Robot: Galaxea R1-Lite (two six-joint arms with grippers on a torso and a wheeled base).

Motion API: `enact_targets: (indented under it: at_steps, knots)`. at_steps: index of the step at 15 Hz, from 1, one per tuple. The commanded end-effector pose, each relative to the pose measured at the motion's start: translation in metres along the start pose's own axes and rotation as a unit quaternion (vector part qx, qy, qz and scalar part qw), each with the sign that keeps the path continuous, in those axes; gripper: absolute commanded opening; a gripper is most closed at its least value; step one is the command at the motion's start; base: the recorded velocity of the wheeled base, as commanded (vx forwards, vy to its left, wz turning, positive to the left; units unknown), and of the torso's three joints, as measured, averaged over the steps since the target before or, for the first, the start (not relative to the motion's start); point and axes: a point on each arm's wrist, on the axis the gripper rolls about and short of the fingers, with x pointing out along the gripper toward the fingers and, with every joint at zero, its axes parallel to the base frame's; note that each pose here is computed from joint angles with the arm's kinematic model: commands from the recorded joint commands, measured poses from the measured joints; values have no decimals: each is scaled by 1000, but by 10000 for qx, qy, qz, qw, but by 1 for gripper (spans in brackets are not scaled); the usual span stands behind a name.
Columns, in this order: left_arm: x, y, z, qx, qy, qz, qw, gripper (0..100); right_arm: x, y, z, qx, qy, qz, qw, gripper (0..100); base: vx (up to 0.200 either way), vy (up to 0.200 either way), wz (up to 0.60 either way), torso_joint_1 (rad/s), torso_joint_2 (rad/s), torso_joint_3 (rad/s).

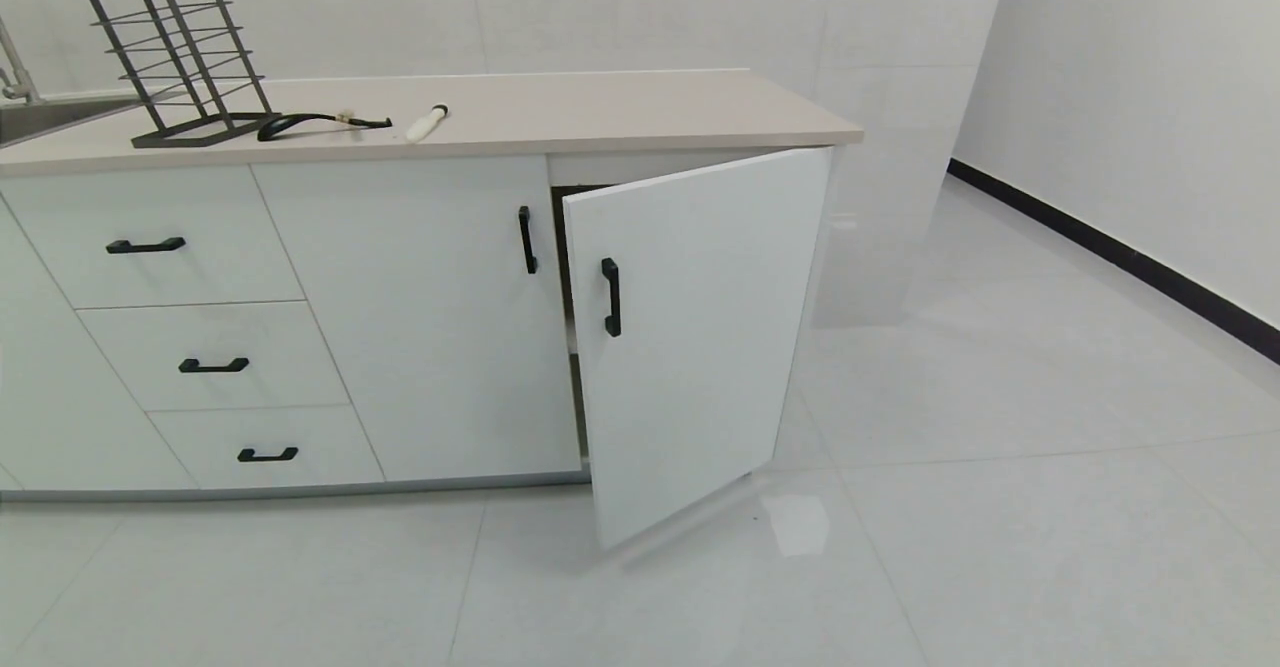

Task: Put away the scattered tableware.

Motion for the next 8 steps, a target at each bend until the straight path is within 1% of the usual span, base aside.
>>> enact_targets:
  at_steps: [1, 2, 3, 4, 8]
  knots:
    - [0, 0, 0, -5, -4, 2, 10000, 100, -16, 7, -26, 163, 598, -766, 9951, 0, 0, 0, 0, 0, 0, 0]
    - [0, 0, 0, -12, 4, 3, 10000, 100, -20, 8, -45, 509, 1545, -1305, 9780, 0, 0, 0, 0, 0, 0, 0]
    - [0, 0, 0, -21, -4, 2, 10000, 100, -21, 7, -45, 575, 1625, -1503, 9735, 0, 0, 0, 0, 0, 0, 0]
    - [0, 0, 0, -20, 4, 3, 10000, 100, -22, 6, -47, 844, 1693, -1941, 9626, 0, 0, 0, 0, 0, 0, 0]
    - [0, 0, 0, -12, 4, 3, 10000, 100, -22, 6, -47, 921, 1679, -1984, 9612, 0, 200, 200, 0, 4, 1, 2]
